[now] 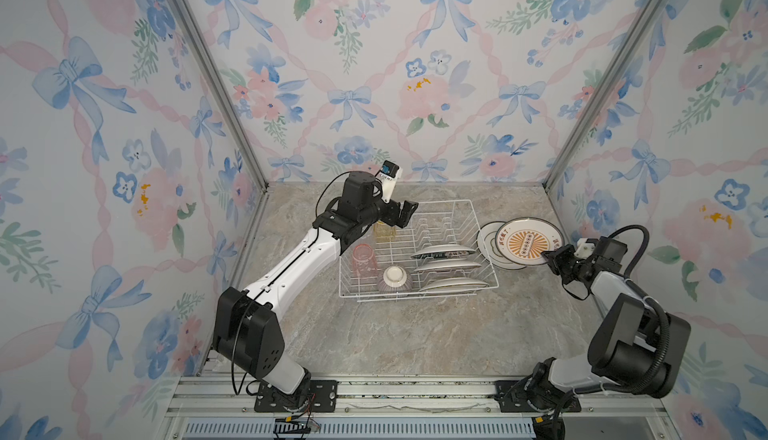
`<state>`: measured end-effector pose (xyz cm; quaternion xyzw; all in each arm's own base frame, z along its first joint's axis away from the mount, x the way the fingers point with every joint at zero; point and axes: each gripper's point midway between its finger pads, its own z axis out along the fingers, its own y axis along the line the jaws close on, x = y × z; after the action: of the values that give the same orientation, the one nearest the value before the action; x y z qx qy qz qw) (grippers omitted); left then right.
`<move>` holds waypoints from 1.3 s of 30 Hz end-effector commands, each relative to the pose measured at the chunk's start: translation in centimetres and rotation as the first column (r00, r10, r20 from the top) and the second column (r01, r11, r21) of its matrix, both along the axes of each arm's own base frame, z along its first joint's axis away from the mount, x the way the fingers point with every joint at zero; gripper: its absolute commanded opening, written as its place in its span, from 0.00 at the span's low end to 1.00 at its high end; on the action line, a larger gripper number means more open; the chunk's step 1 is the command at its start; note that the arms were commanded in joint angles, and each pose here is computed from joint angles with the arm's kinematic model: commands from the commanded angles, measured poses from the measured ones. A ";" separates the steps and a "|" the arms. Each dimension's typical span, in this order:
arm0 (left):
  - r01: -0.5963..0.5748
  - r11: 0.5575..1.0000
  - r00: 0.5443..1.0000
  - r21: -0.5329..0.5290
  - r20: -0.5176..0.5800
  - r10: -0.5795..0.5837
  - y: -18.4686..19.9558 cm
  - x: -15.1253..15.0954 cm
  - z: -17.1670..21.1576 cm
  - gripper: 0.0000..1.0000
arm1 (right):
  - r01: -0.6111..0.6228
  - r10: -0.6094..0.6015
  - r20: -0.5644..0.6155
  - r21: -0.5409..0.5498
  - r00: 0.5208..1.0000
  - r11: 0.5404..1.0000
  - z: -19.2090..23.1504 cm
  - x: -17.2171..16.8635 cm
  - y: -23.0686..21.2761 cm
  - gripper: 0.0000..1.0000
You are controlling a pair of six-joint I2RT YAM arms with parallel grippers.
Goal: Unload the mixed dishes from the dish rack
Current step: 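Lower the sunburst plate onto the teal-rimmed plate with the right gripper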
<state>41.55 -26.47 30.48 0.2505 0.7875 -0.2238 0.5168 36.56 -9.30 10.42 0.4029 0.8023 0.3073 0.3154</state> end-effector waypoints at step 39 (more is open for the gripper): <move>0.001 1.000 0.999 -0.003 -0.039 -0.001 0.3 0.6 -1.9 0.98 | -0.181 0.177 0.059 0.082 0.983 0.980 -3.5 7.5 5.6 0.00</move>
<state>42.02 -26.27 29.57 0.2451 0.7934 -0.2268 0.5088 42.88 -4.12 5.85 0.3568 0.8115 0.3709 0.2767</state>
